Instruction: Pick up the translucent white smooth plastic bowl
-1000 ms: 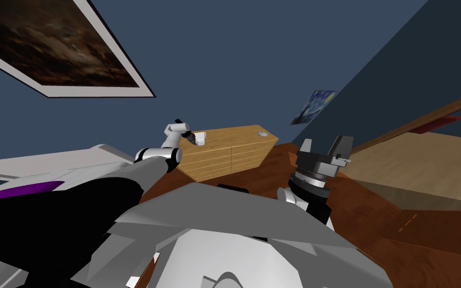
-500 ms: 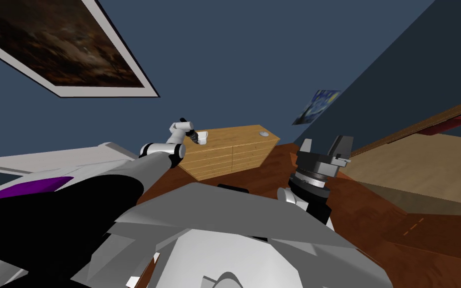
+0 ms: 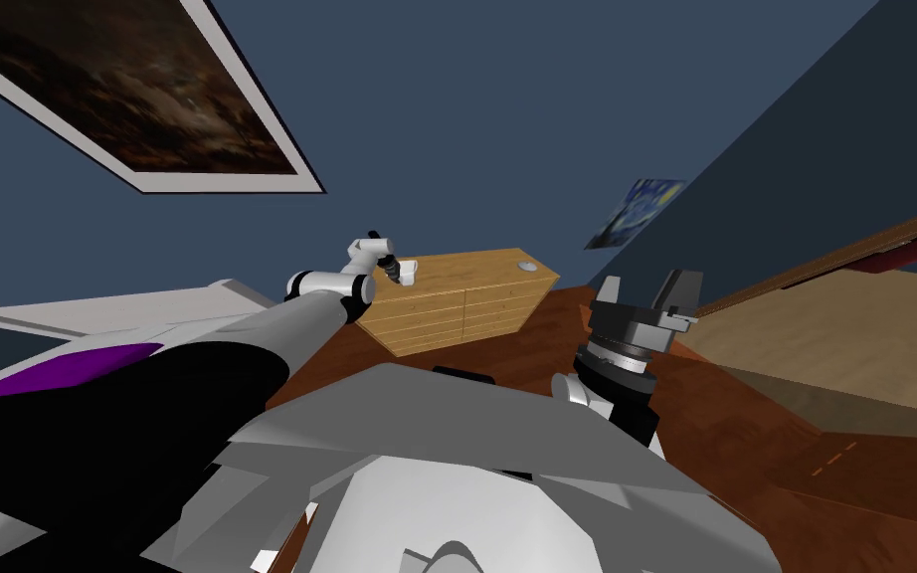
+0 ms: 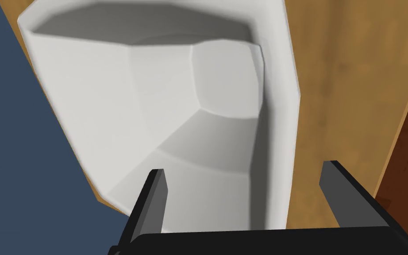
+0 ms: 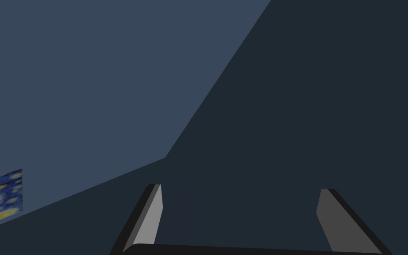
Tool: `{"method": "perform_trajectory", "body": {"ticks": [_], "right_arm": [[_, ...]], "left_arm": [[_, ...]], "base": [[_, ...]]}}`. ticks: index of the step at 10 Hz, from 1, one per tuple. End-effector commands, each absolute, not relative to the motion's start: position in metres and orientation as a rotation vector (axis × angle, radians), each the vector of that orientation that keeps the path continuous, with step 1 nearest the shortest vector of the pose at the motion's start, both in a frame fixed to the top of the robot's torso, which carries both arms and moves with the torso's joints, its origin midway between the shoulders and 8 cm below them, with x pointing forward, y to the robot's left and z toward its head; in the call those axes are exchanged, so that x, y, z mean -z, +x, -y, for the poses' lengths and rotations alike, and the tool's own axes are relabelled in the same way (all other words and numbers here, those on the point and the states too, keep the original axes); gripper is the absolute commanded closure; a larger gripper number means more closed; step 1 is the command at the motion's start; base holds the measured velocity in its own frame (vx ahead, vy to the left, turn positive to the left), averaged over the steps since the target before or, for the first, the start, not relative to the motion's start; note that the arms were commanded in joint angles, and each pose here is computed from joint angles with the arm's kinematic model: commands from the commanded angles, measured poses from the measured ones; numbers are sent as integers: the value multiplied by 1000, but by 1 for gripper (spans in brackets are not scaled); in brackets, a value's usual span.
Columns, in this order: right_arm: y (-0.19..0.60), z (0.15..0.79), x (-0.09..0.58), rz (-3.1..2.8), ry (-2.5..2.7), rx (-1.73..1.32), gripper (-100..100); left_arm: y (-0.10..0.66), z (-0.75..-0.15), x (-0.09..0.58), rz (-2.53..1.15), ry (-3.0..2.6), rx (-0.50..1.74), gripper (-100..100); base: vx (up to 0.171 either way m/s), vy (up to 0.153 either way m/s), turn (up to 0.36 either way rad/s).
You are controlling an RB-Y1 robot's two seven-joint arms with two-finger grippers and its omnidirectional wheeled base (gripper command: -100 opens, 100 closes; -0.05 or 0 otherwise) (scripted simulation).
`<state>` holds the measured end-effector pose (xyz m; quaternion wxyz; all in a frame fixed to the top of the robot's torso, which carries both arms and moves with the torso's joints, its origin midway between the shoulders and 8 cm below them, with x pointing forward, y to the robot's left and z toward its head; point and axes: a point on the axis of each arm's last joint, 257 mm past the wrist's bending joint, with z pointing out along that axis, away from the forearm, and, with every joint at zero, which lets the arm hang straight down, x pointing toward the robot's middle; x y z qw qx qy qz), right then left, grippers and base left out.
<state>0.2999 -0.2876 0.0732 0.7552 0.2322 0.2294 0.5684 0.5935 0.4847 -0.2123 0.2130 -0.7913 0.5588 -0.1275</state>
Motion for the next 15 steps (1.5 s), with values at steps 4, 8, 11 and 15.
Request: {"method": "perform_trajectory", "body": {"ticks": [4,8,11,15], "right_arm": [[300,288,-73,-500,506,-1240,0],[300,288,-73,-500,506,-1240,0],[300,288,-73,-500,507,-1240,0],[300,288,-73,-500,506,-1240,0]], "left_arm": [[593,-484,213,-1552,-2200,353,100],[579,-498,216,-1487,-2287,395,100],[563,-524,215,-1408,-2309,445,100],[539,-543,223,-1342,-2381,458,100]], "base": [[-2,1,-2],[17,-6,-29],[85,-22,-84],[20,-5,-34]]}}
